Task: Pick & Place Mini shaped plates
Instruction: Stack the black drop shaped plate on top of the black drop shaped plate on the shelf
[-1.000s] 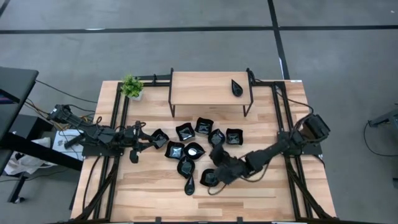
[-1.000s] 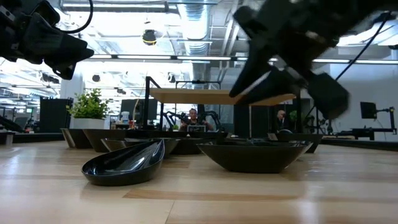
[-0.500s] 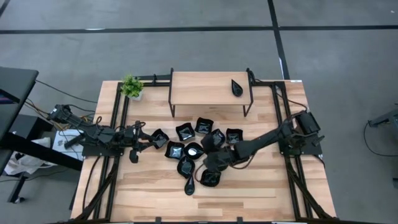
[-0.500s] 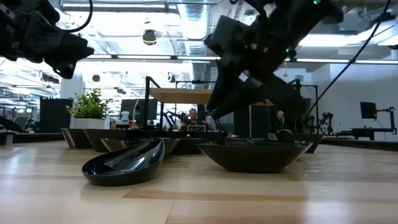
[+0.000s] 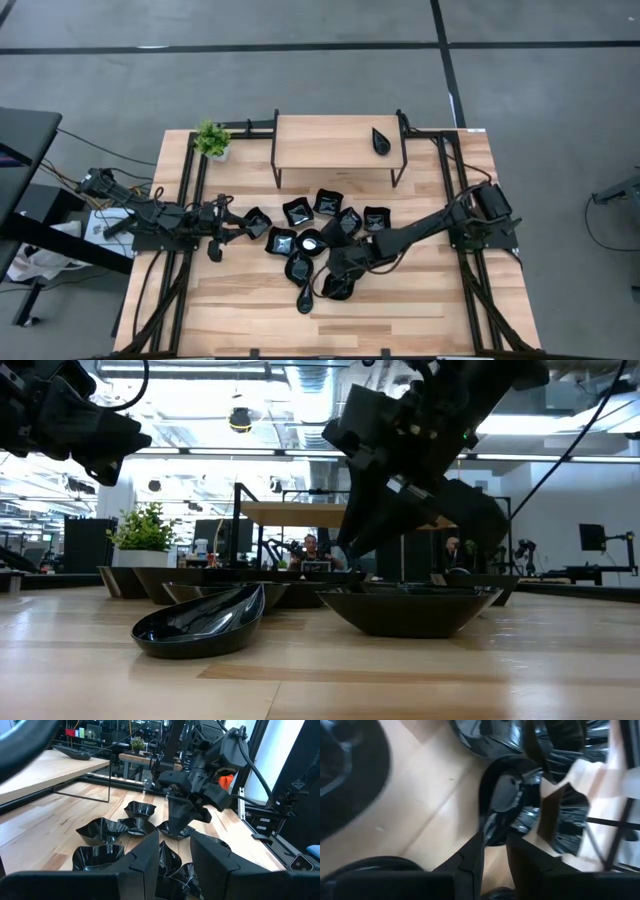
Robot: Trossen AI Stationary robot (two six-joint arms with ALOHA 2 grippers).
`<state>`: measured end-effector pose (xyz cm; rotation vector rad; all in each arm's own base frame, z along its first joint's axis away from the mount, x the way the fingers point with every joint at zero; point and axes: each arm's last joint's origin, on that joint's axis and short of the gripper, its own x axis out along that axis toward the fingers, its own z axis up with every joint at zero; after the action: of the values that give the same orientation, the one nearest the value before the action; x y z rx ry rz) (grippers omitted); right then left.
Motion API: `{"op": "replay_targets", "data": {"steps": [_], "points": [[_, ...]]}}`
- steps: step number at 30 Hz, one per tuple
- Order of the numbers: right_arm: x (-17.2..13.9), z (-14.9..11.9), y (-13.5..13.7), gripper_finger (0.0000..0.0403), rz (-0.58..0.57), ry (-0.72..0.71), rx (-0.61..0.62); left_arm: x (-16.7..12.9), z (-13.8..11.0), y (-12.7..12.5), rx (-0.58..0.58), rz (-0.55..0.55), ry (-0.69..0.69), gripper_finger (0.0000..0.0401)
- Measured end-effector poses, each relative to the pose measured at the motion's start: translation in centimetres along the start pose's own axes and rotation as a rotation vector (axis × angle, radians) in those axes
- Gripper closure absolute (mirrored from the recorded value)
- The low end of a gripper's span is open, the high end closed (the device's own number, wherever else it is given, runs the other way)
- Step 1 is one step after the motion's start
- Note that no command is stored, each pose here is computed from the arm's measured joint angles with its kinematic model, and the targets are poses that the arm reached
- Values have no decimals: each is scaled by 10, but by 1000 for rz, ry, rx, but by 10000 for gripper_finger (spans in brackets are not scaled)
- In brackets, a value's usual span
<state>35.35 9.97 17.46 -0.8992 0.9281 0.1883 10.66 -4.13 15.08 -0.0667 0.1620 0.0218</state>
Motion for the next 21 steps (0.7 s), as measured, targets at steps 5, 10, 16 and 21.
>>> {"op": "replay_targets", "data": {"steps": [5, 10, 16, 21], "points": [[1, -3, 0, 326, 23, 10, 8, 0, 0, 0, 0, 0, 0, 289], [2, -5, 0, 326, 57, 13, 22, 0, 0, 0, 0, 0, 0, 289], [6, -7, -1, 326, 74, 13, 30, 0, 0, 0, -2, 0, -3, 289], [16, -5, 0, 326, 98, 47, 19, 0, 1, 0, -4, -1, -7, 289]]}}
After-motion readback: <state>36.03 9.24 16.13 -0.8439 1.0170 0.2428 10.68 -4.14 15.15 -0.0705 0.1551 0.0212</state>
